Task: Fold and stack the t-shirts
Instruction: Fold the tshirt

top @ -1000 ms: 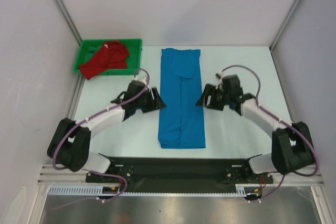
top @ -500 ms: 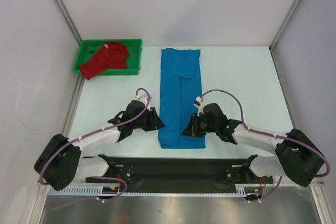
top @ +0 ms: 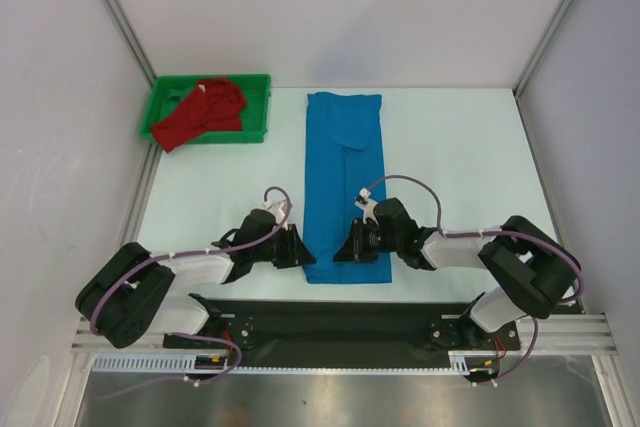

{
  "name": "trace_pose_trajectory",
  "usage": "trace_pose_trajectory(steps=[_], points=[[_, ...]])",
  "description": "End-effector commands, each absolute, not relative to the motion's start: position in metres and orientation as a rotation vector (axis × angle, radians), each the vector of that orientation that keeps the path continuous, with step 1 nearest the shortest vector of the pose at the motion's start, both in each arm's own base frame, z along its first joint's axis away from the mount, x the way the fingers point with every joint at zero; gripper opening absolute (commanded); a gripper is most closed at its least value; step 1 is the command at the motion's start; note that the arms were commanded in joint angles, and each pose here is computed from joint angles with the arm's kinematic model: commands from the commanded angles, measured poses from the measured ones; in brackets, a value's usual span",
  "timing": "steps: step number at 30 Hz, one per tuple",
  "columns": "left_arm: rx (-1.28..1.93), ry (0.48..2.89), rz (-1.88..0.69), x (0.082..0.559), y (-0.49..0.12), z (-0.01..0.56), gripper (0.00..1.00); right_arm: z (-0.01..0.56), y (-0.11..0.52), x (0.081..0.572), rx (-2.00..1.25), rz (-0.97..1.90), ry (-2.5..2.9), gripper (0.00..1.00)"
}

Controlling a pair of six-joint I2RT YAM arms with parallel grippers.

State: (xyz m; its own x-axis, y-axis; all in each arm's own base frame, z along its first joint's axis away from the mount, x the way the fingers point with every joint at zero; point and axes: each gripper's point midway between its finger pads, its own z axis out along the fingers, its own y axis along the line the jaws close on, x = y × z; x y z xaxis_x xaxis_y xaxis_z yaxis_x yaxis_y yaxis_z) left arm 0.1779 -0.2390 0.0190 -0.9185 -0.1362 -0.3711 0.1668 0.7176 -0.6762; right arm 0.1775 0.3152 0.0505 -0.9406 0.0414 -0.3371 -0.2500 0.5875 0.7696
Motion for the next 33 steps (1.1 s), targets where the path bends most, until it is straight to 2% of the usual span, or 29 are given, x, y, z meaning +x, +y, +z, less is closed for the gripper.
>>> trace_pose_trajectory(steps=[1,8,14,21,29,33], points=[[0.036,2.581,-1.127,0.147,-0.235,0.009,0.30,0.075,0.340,0.180,-0.227,1.401,2.396,0.14],[0.043,2.500,-1.122,0.150,-0.231,0.036,0.32,0.052,0.338,0.173,-0.223,1.338,2.455,0.13],[0.090,2.435,-1.112,0.162,-0.236,0.068,0.34,0.057,0.334,0.175,-0.217,1.308,2.450,0.12],[0.120,2.468,-1.144,0.160,-0.244,0.048,0.35,0.060,0.332,0.185,-0.197,1.310,2.448,0.12],[0.080,2.556,-1.139,0.133,-0.233,0.018,0.32,0.037,0.333,0.159,-0.176,1.379,2.511,0.10],[0.025,2.610,-1.042,0.120,-0.212,0.006,0.32,0.032,0.328,0.142,-0.183,1.365,2.534,0.10]])
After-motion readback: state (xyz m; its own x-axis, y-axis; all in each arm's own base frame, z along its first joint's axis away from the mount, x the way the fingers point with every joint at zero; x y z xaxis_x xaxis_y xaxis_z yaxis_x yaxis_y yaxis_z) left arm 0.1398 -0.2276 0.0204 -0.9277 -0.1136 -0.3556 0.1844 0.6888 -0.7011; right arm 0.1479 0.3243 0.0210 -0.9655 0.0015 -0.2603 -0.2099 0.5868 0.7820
